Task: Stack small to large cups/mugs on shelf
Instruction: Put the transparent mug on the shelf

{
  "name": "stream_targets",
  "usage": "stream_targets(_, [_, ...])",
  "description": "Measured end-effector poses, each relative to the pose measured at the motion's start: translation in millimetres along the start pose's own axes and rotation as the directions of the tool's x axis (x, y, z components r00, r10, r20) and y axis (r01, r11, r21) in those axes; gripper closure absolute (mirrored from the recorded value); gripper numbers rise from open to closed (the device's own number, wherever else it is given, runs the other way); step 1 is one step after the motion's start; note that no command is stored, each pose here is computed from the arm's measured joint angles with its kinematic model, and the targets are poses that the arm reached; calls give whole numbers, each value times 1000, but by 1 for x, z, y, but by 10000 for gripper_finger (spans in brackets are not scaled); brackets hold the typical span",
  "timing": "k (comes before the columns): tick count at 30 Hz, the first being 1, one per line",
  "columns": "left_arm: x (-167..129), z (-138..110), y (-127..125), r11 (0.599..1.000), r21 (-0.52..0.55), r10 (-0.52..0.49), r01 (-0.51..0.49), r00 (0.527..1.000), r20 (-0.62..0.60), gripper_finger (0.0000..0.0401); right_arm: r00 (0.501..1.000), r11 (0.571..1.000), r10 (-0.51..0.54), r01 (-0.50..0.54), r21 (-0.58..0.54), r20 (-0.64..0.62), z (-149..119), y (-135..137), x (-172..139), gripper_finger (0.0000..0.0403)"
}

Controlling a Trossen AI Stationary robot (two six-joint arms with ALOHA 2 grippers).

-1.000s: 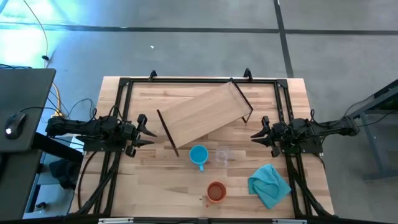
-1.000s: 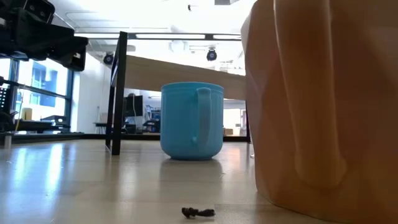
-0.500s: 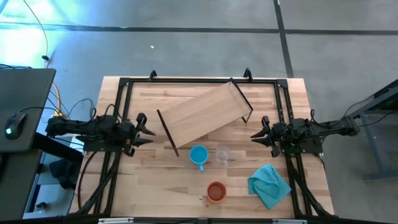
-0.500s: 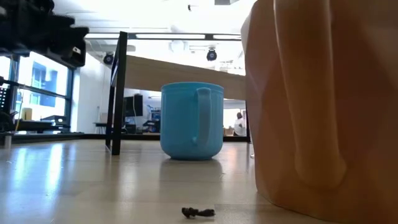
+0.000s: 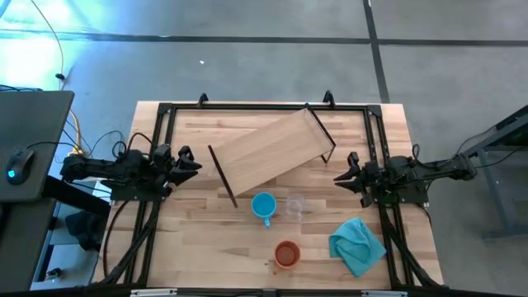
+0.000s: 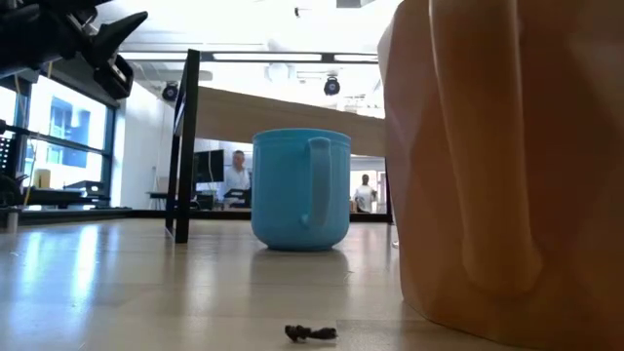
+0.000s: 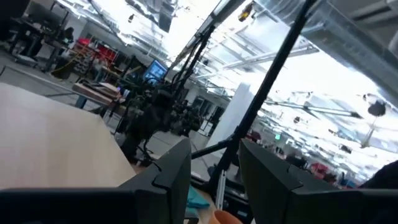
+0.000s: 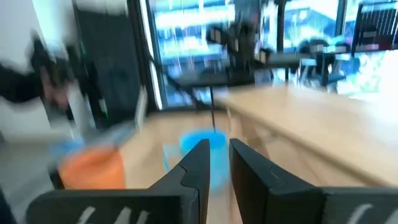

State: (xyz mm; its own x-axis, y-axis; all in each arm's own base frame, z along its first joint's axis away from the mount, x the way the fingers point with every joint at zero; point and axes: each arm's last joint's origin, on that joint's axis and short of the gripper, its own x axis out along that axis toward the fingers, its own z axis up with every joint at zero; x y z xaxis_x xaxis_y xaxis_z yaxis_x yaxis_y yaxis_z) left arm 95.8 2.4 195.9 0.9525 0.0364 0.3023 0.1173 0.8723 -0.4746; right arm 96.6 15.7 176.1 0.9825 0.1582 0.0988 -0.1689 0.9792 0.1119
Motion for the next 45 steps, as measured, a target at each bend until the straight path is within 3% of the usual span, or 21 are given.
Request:
stream_targets(4, [0, 0, 0, 997, -73, 1, -1, 1000, 1, 277, 991, 980, -42, 17, 200, 124, 12, 0, -1, 352])
stream_targets(8, [0, 0, 0, 985, -170, -14, 12, 1000, -8, 277, 977, 948, -104, 41, 316, 185, 17, -2, -2, 352])
stream_targets(13, [0, -3, -2, 969, -236, -89, 70, 994, -68, 277, 951, 862, -188, 41, 504, 244, 22, -4, -3, 352])
stream_targets(18, [-1, -8, -1, 966, -247, -107, 71, 985, -135, 277, 947, 851, -196, 35, 524, 254, 23, -4, -3, 352])
stream_targets(26, [-3, -22, 7, 968, -248, -29, -45, 958, -287, 277, 959, 855, -202, 74, 513, 198, 18, -4, -2, 352])
stream_targets(36, [-3, -22, 7, 968, -248, -33, -39, 959, -280, 277, 973, 852, -213, 140, 504, 90, 7, -6, -1, 352])
stream_targets(45, [-3, -22, 7, 965, -259, -33, -43, 960, -279, 277, 986, 766, -169, 119, 632, 19, 1, -5, 0, 352])
